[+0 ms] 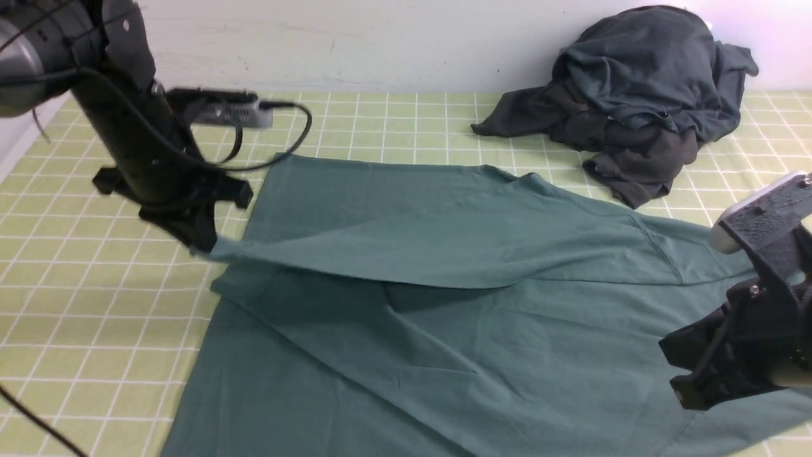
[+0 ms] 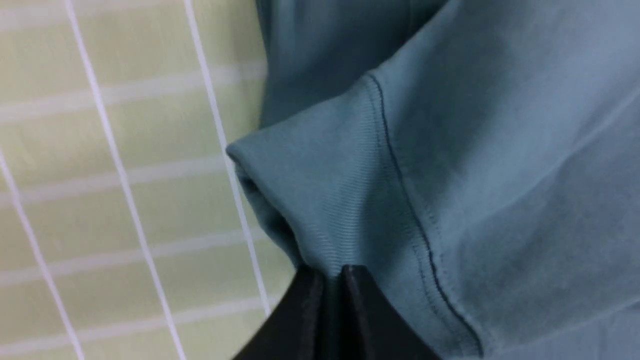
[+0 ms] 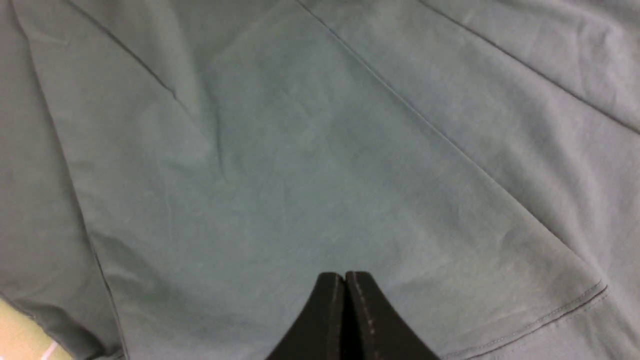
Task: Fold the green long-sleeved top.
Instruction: Use the left arm to drag and drop the cuff onto the cuff closest to the left arm, then use both arms simultaneously to clamp the lower edge of the clothing fabric
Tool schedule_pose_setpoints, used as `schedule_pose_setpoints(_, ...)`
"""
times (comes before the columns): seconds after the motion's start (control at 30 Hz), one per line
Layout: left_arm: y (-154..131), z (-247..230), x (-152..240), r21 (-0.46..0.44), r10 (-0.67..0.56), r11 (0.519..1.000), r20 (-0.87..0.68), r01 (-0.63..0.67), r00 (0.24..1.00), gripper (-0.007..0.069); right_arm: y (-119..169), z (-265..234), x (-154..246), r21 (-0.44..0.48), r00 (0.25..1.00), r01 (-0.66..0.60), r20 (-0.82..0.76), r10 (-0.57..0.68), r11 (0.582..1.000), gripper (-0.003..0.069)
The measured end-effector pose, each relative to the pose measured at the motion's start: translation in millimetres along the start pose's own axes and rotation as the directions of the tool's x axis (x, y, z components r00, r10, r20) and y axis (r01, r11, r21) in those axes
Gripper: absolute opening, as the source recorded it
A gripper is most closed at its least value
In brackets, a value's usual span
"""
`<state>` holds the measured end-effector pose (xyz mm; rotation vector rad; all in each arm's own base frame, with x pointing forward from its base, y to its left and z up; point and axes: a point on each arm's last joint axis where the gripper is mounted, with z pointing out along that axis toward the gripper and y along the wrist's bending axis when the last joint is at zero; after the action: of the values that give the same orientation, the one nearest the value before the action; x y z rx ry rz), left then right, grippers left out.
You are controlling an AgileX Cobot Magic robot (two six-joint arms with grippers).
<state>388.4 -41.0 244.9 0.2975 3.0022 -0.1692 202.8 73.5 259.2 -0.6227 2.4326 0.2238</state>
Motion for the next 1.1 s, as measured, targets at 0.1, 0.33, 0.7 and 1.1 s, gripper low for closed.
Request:
schedule_pose_setpoints(0.1,0,14,13,0.003,0.003,1.000,-0.036,-0.003,0.999,0.0043,0,0,0,-0.004,1.000,-0.006,0.000,0.006,1.000,-0.0014)
schedule_pose_setpoints(0.33,-7,15,26,0.020,0.020,1.000,-0.089,-0.018,0.996,0.0268,2,0,1,-0.022,1.000,-0.024,-0.011,0.024,0.999,-0.0014)
schedule_pose_setpoints(0.7,-88,14,150,0.009,0.542,0.836,-0.159,-0.548,0.825,0.0430,5,0,4,-0.056,0.998,-0.041,-0.046,0.038,0.998,-0.0014)
schedule_pose_setpoints(1.1,-70,58,221,-0.099,0.828,0.549,-0.069,-0.830,0.556,0.0399,12,-1,1,-0.127,1.000,-0.024,-0.016,0.022,0.992,-0.0014)
